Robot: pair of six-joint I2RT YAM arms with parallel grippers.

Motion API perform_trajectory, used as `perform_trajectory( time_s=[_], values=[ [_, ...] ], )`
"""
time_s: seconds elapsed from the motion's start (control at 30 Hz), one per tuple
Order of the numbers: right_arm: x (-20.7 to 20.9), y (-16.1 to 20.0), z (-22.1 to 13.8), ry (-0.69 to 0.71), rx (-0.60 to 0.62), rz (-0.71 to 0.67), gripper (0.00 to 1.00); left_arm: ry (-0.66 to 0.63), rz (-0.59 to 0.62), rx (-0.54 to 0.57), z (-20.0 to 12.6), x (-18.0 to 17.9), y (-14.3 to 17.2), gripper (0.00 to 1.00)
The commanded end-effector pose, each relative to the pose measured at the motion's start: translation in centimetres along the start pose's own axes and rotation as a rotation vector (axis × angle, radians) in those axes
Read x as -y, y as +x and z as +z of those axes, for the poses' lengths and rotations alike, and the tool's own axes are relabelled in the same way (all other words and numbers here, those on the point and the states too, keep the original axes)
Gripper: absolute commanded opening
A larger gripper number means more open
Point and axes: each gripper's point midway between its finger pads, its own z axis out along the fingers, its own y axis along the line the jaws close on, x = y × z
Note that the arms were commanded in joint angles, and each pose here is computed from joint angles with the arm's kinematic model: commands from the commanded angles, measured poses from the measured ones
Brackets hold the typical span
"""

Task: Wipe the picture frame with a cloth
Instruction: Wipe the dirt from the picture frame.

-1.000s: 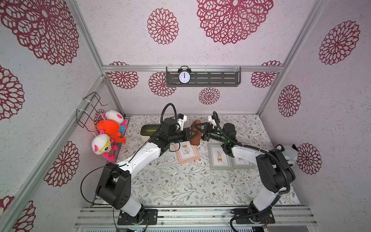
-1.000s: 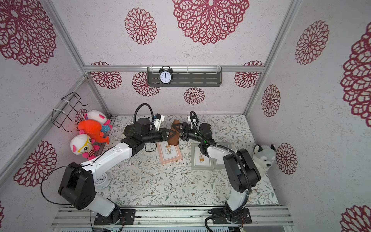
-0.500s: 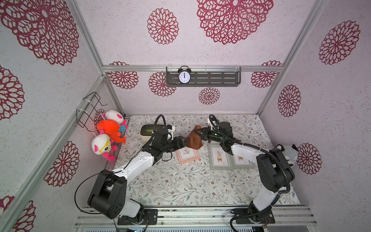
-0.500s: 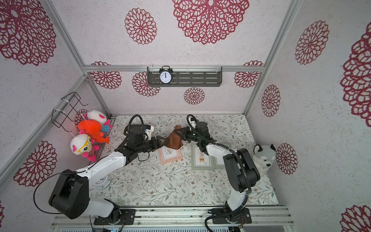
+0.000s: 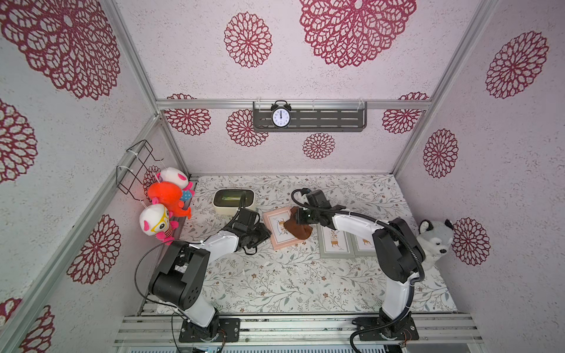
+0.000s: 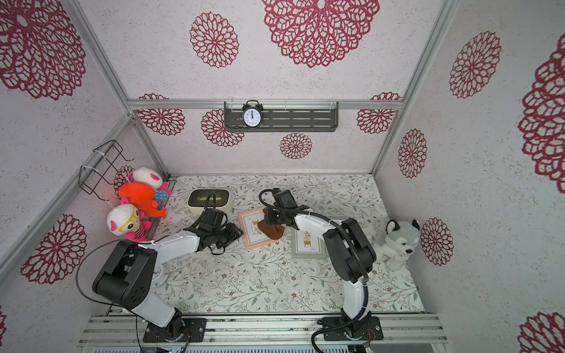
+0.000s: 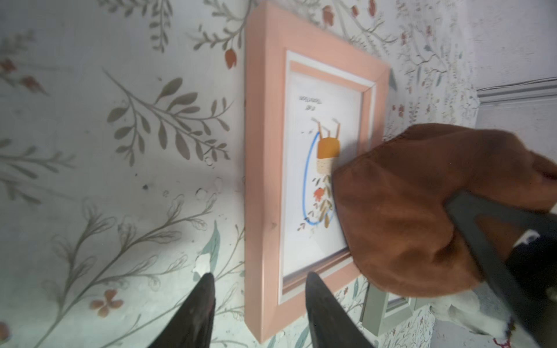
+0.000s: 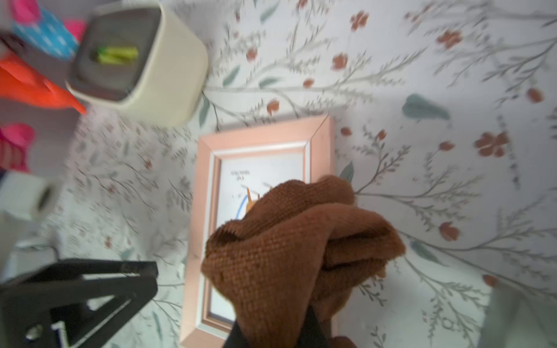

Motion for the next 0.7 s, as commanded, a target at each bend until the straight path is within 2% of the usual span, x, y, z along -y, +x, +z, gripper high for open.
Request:
perform_trajectory(
  time_s=[0.0,0.33,0.53,0.6,0.67],
  values=[
    [0.0,0.3,-0.4,0.056,-0.027,-0.107,0.0,0.05,0.008,0.018,0.5,2.0,-0.7,0.46],
    [-1.3,5.8,3.1,0.035,-0.194,-0.222,0.0,-0.034,-0.026,-0.033,2.7,-0.3,0.7,0.29],
    [-3.0,8.8,4.5,-0.022,-0.29,-0.306,0.0,-0.084,-0.052,-0.067,3.4,-2.3,2.1,0.22],
    [-3.3,9.2,5.2,-0.029,-0.306,-0.312,0.0,-0.102,-0.06,-0.08,3.6,-3.0,2.7,0.2],
    [-2.4,8.7,5.8,0.02,-0.295,-0.302,0.0,-0.124,-0.068,-0.088,3.6,-3.7,3.2,0.19]
  ],
)
